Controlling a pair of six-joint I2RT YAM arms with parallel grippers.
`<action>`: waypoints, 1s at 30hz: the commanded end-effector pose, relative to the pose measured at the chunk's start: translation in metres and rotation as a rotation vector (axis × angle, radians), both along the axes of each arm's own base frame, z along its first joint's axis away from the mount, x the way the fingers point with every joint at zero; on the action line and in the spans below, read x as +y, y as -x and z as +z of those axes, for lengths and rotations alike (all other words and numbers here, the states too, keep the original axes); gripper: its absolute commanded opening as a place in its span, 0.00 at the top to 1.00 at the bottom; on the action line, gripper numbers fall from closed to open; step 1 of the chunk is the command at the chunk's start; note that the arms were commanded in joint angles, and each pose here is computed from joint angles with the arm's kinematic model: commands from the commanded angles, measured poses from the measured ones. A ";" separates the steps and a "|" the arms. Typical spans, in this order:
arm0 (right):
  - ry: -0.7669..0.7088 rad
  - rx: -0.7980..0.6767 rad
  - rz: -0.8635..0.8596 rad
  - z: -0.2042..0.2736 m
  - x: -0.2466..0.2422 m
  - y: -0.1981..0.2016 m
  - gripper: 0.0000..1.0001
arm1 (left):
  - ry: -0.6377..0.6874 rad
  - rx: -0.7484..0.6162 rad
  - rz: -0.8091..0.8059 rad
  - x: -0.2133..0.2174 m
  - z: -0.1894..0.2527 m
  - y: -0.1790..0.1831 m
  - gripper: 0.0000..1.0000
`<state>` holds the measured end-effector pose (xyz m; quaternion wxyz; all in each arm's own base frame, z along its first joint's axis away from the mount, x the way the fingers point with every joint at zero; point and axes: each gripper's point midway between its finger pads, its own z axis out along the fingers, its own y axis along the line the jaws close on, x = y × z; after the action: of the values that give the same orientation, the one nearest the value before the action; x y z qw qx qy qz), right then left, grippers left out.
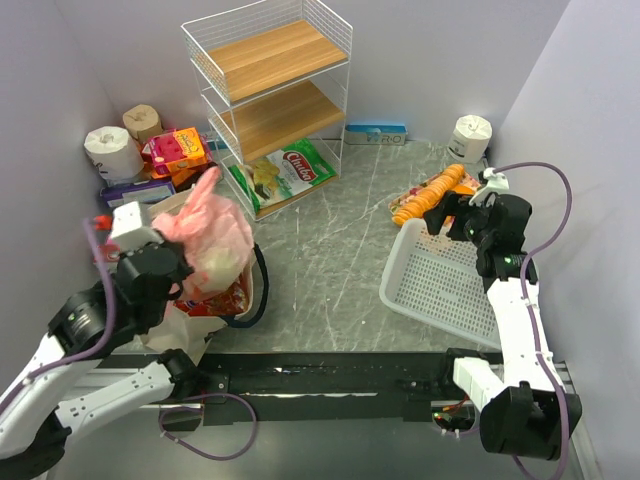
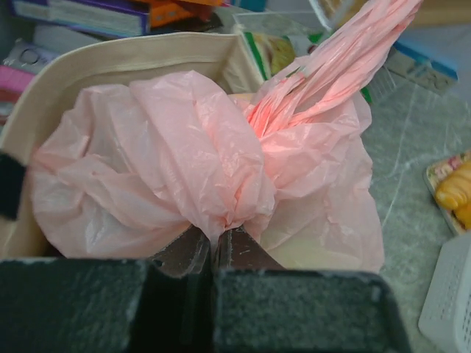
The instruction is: Place the mixed food into the grocery bags and tie them
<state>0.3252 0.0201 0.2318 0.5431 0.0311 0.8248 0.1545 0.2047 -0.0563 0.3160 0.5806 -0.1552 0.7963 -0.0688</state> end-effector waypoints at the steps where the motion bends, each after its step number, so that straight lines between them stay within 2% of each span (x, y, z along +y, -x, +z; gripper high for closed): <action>1: -0.013 -0.046 0.001 0.007 0.002 0.001 0.06 | 0.124 -0.008 0.224 0.045 -0.013 0.021 0.99; 2: -0.013 -0.049 -0.003 0.008 0.002 0.001 0.06 | 0.126 0.018 0.232 0.046 -0.028 0.025 0.99; 4: -0.007 -0.049 -0.007 0.007 0.001 0.002 0.06 | 0.241 0.057 0.273 0.049 -0.046 0.036 0.99; 7: -0.006 -0.040 -0.003 0.005 0.001 0.001 0.06 | 0.301 0.094 0.248 0.035 -0.067 0.036 0.99; 11: -0.011 -0.045 0.000 0.007 0.002 -0.002 0.06 | 0.360 0.202 0.264 0.014 -0.116 0.035 0.99; 14: -0.006 -0.050 -0.004 0.010 0.001 -0.004 0.06 | 0.435 0.241 0.340 0.014 -0.143 0.039 0.99; 18: 0.006 -0.057 -0.013 0.013 -0.001 -0.004 0.06 | 0.487 0.180 0.336 0.020 -0.139 0.040 0.98; 20: 0.007 -0.060 -0.014 0.013 -0.002 -0.003 0.05 | 0.455 0.156 0.324 0.023 -0.130 0.038 0.82; 21: 0.005 -0.058 -0.015 0.012 -0.002 -0.003 0.05 | 0.421 0.138 0.326 0.026 -0.125 0.035 0.56; 24: 0.005 -0.054 -0.023 0.011 -0.003 -0.003 0.05 | 0.307 0.068 0.273 0.023 -0.095 0.020 0.14; 27: 0.011 -0.053 -0.027 0.011 -0.004 -0.003 0.04 | 0.188 0.007 0.219 0.016 -0.059 0.002 0.05; 30: 0.017 -0.054 -0.025 0.012 -0.004 -0.003 0.03 | 0.086 -0.062 0.187 0.009 -0.023 -0.015 0.01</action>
<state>0.3214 0.0198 0.2225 0.5366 0.0392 0.8286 0.1546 0.1960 -0.0461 0.2476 0.5381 -0.3282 0.7678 -0.1151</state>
